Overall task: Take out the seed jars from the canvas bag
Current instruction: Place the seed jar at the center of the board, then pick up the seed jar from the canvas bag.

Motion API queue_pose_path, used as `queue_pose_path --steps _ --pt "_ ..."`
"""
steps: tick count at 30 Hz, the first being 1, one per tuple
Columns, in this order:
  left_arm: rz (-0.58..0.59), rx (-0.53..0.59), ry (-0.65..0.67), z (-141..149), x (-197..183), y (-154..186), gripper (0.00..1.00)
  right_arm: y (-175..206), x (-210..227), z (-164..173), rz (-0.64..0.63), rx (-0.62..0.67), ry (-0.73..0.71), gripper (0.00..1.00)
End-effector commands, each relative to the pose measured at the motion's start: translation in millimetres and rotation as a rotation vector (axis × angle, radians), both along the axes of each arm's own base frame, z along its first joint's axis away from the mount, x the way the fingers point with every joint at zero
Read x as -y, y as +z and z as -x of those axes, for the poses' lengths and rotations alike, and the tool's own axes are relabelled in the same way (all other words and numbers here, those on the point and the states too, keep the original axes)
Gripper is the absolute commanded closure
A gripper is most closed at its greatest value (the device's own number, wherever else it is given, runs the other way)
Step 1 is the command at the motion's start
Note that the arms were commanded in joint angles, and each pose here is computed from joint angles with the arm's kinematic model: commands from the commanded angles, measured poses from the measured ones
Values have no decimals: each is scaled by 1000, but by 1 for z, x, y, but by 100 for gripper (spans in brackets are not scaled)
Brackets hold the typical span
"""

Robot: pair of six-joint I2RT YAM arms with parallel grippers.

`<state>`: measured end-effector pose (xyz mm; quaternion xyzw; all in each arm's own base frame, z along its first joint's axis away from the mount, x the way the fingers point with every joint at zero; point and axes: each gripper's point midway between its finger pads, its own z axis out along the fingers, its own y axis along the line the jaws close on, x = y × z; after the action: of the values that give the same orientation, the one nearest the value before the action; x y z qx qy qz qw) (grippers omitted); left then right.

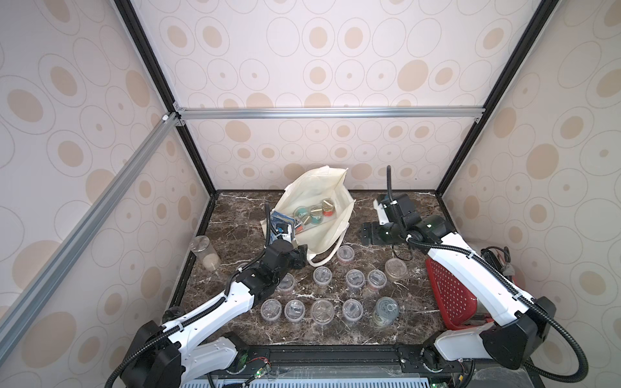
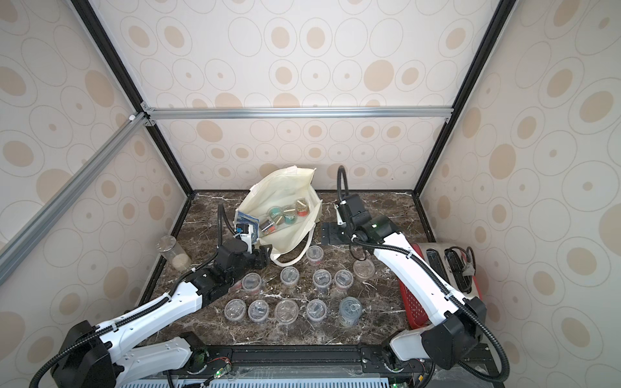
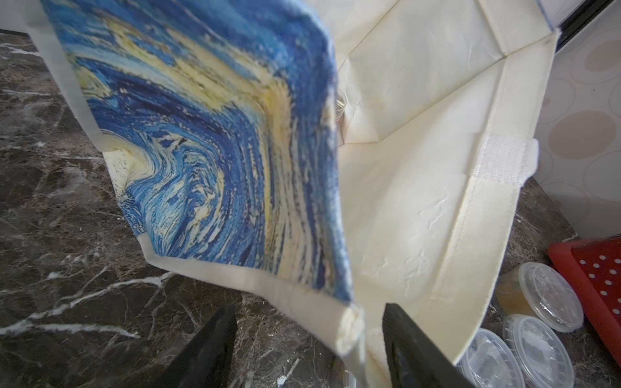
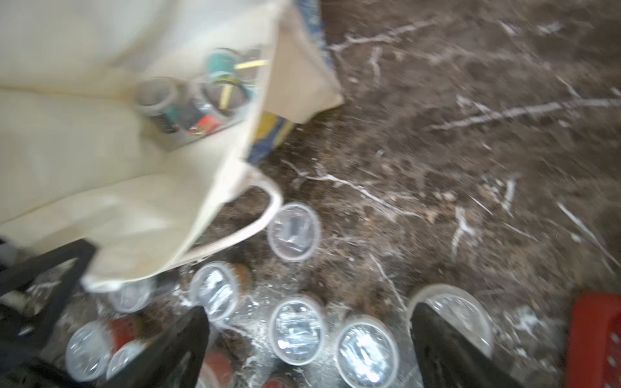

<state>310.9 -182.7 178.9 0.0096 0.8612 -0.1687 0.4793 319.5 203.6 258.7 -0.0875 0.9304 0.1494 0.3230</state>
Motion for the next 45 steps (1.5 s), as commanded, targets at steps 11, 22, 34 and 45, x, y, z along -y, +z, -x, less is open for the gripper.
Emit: queue_pose_path --steps 11,22,34,45 --pt "52 -44 16 11 -4 -11 33 -34 -165 -64 -8 31 170 7" --pt "57 -76 5 17 -4 -25 36 -115 -195 -137 7 29 29 7" --pt "54 -65 18 21 -10 -19 40 -139 -159 -187 -8 11 -142 8" --pt "108 -95 -1 22 -1 -26 41 -149 -140 -228 68 94 -309 4"
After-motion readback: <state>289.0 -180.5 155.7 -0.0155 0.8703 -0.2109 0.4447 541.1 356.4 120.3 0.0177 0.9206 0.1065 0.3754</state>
